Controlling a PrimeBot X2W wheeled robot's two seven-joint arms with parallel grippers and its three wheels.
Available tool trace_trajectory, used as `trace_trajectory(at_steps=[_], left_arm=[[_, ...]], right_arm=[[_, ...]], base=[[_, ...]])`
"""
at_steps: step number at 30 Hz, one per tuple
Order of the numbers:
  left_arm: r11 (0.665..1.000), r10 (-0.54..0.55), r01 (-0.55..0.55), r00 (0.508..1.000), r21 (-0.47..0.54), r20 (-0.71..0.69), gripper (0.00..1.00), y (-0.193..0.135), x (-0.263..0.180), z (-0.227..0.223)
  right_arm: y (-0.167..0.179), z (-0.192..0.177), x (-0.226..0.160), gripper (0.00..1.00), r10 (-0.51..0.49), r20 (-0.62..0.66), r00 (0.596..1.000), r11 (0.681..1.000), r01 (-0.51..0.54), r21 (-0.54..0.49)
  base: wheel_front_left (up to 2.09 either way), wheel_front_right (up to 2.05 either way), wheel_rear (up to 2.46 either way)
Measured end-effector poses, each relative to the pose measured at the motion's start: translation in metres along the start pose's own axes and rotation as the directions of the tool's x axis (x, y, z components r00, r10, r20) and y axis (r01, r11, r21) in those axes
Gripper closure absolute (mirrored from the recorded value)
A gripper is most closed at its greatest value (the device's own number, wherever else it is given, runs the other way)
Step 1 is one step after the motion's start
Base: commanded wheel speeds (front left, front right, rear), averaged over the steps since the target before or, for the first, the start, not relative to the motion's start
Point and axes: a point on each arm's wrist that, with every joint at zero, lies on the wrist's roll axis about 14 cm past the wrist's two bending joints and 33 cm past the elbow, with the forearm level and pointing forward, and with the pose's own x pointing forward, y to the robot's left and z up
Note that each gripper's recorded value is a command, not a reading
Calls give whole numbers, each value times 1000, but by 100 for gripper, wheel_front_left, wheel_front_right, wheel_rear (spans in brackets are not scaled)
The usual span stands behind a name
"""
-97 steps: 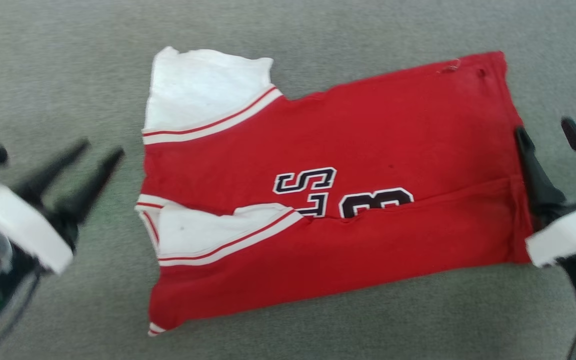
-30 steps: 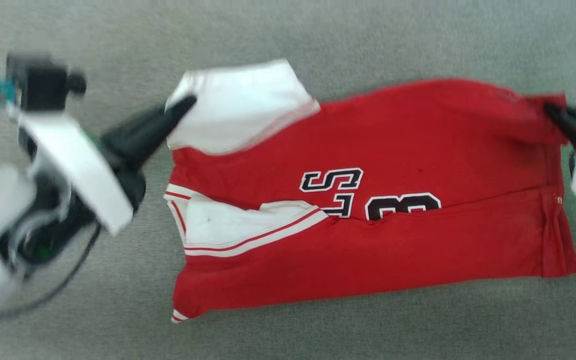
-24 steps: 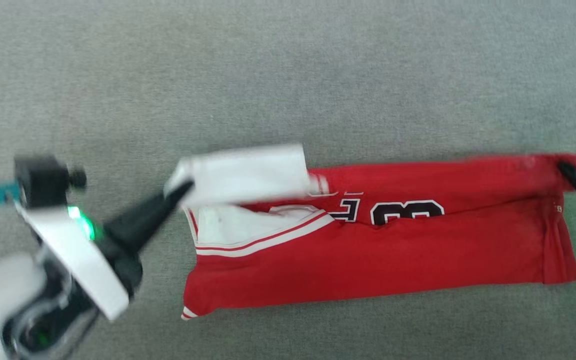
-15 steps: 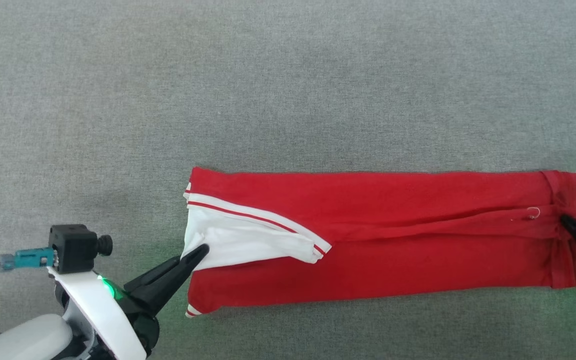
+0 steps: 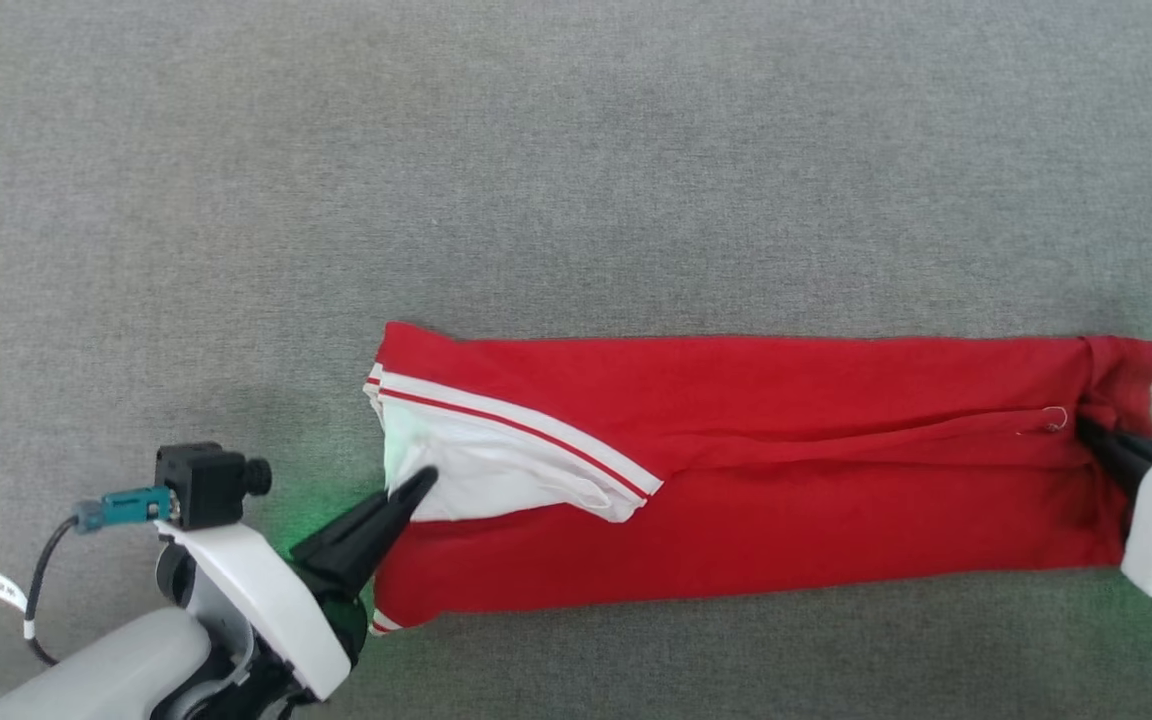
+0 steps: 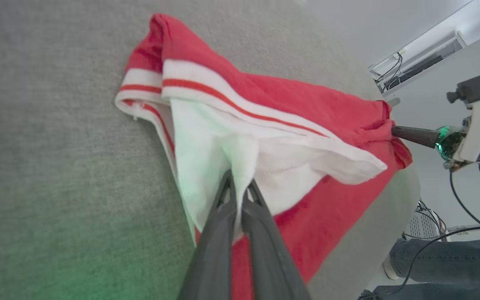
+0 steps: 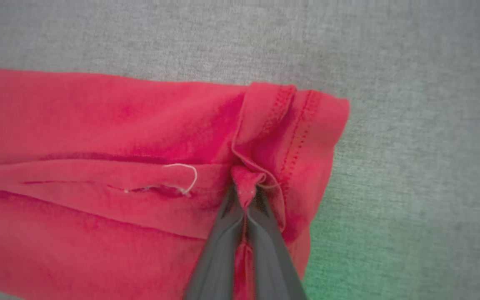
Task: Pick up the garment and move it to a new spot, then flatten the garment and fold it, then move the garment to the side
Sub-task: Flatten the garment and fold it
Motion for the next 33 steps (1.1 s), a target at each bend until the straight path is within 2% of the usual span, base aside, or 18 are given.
trace_trajectory(at_steps=[1, 2, 9, 17, 21, 27, 28, 29, 30, 31, 33], left_arm=[[1000, 2, -2, 1000, 2, 20, 45, 0, 0, 5], [1000, 2, -2, 1000, 2, 20, 0, 0, 0, 5], [998, 60, -61, 982, -3, 179, 0, 6, -14, 30], [973, 221, -228, 908, -25, 355, 0, 28, -44, 34], [938, 289, -343, 863, 59, 414, 0, 41, -64, 38], [869, 304, -455, 800, 193, 517, 0, 35, -82, 55], [862, 302, -465, 791, 203, 532, 0, 32, -83, 58], [854, 301, -476, 782, 211, 546, 0, 30, -85, 61], [846, 298, -486, 771, 218, 563, 0, 28, -87, 65], [847, 291, -486, 763, 216, 577, 0, 25, -87, 69], [837, 277, -491, 759, 240, 589, 0, 20, -86, 73]], right_arm=[[-2, 3, -1, 0, -6, 8, 1000, 1000, 6, 0], [-2, 3, -1, 0, -6, 8, 1000, 1000, 6, 0], [-24, 2, -12, 0, -53, 9, 999, 997, 53, 52], [-21, -8, 2, 0, -38, -55, 998, 992, 44, 118], [-17, -11, 9, 0, -25, -91, 996, 992, 36, 122], [-13, -15, 15, 0, -13, -134, 991, 992, 29, 123], [-12, -15, 15, 18, -12, -138, 990, 992, 29, 123], [-12, -15, 16, 50, -11, -141, 990, 992, 28, 126], [-12, -16, 16, 50, -10, -145, 989, 992, 28, 126], [-11, -17, 16, 57, -9, -151, 988, 992, 28, 127], [-10, -16, 18, 93, -4, -155, 988, 991, 25, 132]], base=[[0, 0, 0], [0, 0, 0], [0, 0, 0], [0, 0, 0], [0, 0, 0], [0, 0, 0], [0, 0, 0], [0, 0, 0], [0, 0, 0], [0, 0, 0], [0, 0, 0]])
